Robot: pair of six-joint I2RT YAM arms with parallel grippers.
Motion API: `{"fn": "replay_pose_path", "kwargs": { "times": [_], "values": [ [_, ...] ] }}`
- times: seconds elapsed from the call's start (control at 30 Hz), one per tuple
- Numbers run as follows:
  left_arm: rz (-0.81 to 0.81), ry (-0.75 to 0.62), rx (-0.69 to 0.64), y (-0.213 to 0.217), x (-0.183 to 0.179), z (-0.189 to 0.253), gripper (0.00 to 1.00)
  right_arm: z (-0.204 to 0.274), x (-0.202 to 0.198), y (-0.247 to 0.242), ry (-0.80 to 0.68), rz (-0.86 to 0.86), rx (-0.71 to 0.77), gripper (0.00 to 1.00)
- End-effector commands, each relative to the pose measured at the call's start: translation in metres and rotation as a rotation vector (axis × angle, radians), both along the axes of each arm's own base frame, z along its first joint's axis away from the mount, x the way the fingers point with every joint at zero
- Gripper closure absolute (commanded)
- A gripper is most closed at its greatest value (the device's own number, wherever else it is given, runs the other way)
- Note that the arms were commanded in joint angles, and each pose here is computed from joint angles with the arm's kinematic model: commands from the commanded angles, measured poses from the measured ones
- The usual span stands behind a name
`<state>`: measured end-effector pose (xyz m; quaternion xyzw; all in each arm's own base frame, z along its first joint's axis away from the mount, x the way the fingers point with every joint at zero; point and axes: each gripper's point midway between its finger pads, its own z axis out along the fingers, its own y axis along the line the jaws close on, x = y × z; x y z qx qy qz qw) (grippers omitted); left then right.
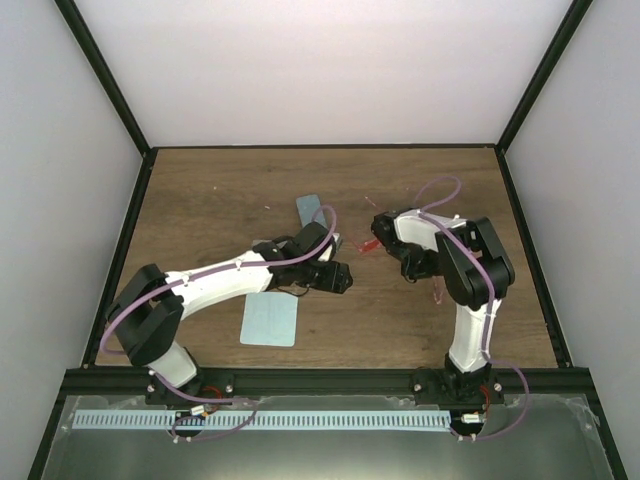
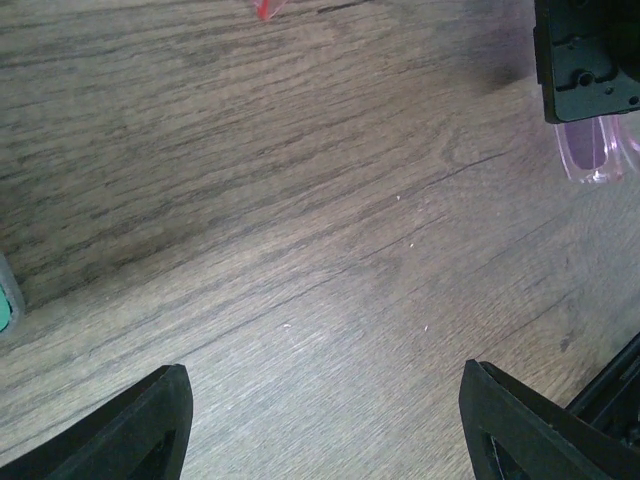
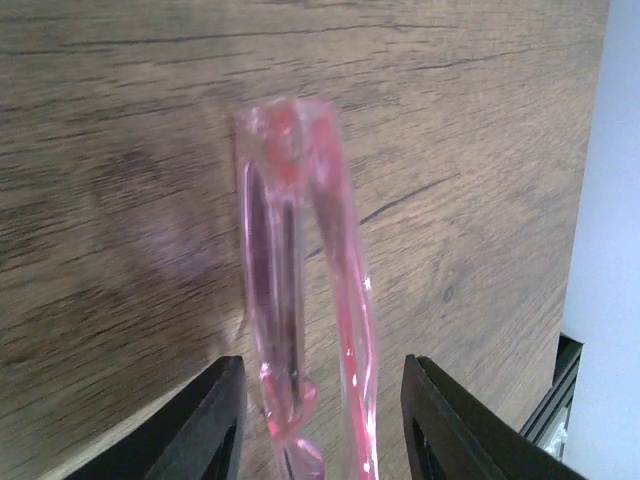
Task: Organize the sunglasses
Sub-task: Adjust the sunglasses at the center of the board.
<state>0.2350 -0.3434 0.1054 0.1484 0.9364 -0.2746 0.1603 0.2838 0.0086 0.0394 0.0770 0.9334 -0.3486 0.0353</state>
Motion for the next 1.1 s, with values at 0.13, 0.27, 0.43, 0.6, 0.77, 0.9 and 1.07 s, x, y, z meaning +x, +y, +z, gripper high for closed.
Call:
{"fn": "replay_pose_path", "kwargs": {
  "times": [0.13,0.27,0.43,0.6,0.77,0.9,1.07],
  "values": [
    [0.025,0.011,-0.024,0.008,-0.005,0.002,0.25,-0.003,0.004,0.022,-0.035,-0.01,0.026,0.53],
    [0.021,0.013,-0.016,0.009,-0.006,0.001,0.25,0.002,0.012,0.043,-0.109,-0.01,0.194,0.53],
    [0.014,0.022,-0.011,0.009,-0.007,-0.002,0.25,0.018,0.021,0.063,-0.181,-0.014,0.344,0.53],
    [0.007,0.02,-0.01,0.009,-0.008,-0.002,0.25,0.026,0.026,0.069,-0.227,-0.036,0.489,0.53],
    [0.001,0.014,-0.005,0.009,-0.007,-0.002,0.25,0.021,0.016,0.055,-0.241,-0.087,0.547,0.59],
    [-0.007,0.02,-0.007,0.007,-0.007,-0.004,0.25,0.019,0.011,0.046,-0.259,-0.113,0.595,0.6],
    [-0.014,0.025,-0.007,0.004,-0.006,-0.006,0.25,0.017,0.015,0.034,-0.265,-0.13,0.609,0.6]
  ]
}}
